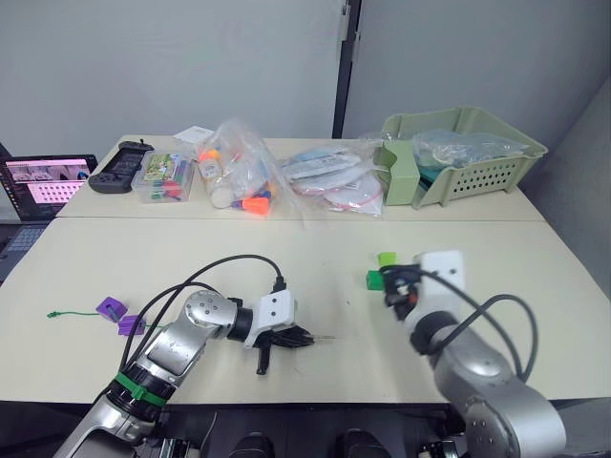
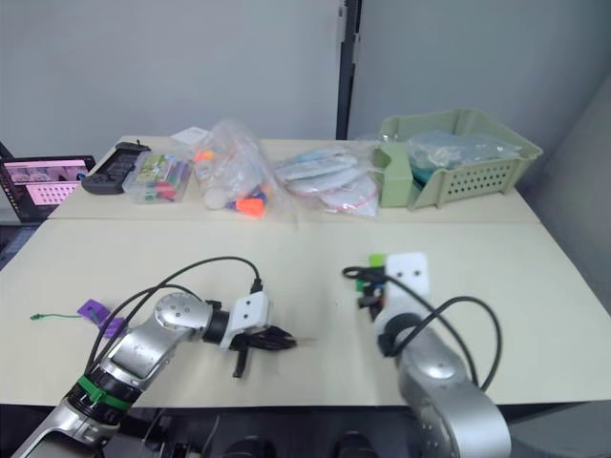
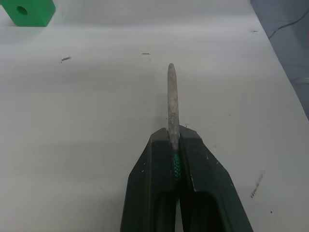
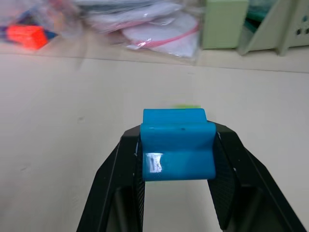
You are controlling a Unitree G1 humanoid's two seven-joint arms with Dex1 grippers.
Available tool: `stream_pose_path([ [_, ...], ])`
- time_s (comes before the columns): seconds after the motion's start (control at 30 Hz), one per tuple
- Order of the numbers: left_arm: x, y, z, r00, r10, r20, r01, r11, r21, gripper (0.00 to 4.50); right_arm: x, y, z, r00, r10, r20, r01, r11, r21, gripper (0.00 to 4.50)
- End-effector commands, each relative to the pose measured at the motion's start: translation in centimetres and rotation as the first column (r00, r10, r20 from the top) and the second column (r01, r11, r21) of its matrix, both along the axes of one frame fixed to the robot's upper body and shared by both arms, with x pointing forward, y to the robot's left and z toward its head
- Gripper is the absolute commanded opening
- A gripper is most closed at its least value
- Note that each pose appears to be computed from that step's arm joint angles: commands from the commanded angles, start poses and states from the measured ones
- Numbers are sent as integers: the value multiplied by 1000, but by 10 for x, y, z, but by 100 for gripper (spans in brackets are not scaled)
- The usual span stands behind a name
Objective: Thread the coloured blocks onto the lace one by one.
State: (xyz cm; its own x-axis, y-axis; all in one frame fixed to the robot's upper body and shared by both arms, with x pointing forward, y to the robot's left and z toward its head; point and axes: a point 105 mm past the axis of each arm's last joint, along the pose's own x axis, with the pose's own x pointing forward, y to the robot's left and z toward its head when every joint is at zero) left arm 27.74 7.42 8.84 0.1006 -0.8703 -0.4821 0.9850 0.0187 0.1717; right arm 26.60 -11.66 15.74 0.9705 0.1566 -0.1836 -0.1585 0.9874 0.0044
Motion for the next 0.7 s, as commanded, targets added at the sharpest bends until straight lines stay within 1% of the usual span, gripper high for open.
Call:
stream_pose_path([
  [0.03, 1, 1, 8, 999, -10, 32, 10, 1000, -16, 0, -11, 16, -18, 995, 44, -84, -43, 999, 9, 119],
  [0.13, 2, 1, 9, 999, -10, 39, 11, 1000, -13, 0, -14, 20, -36, 988, 32, -153, -30, 999, 16, 119],
  [0.23, 2, 2, 11, 999, -3, 46, 3, 1000, -14, 0, -16, 20, -48, 979, 17, -205, -11, 999, 34, 119],
  [0.33, 3, 3, 11, 999, 7, 49, -7, 1000, -16, 0, -20, 24, -63, 959, 55, -279, -39, 997, 64, 119],
  [0.4, 2, 3, 11, 999, 9, 49, -9, 1000, -17, 0, -24, 31, -75, 940, 105, -325, -75, 992, 106, 119],
  [0.47, 2, 3, 11, 999, 11, 48, -10, 1000, -18, 0, -25, 35, -79, 933, 130, -335, -93, 988, 125, 119],
  [0.53, 1, 4, 11, 999, 12, 47, -12, 1000, -18, 0, -23, 34, -77, 940, 136, -313, -101, 987, 126, 119],
  [0.6, 1, 4, 11, 999, 14, 46, -13, 1000, -17, 0, -19, 30, -67, 960, 120, -253, -92, 989, 120, 224],
  [0.63, 1, 4, 10, 999, 14, 46, -14, 1000, -17, 0, -18, 29, -60, 969, 116, -219, -90, 988, 125, 252],
  [0.7, 1, 4, 10, 999, 14, 43, -13, 1000, -16, 0, -18, 26, -50, 976, 128, -176, -104, 985, 138, 323],
])
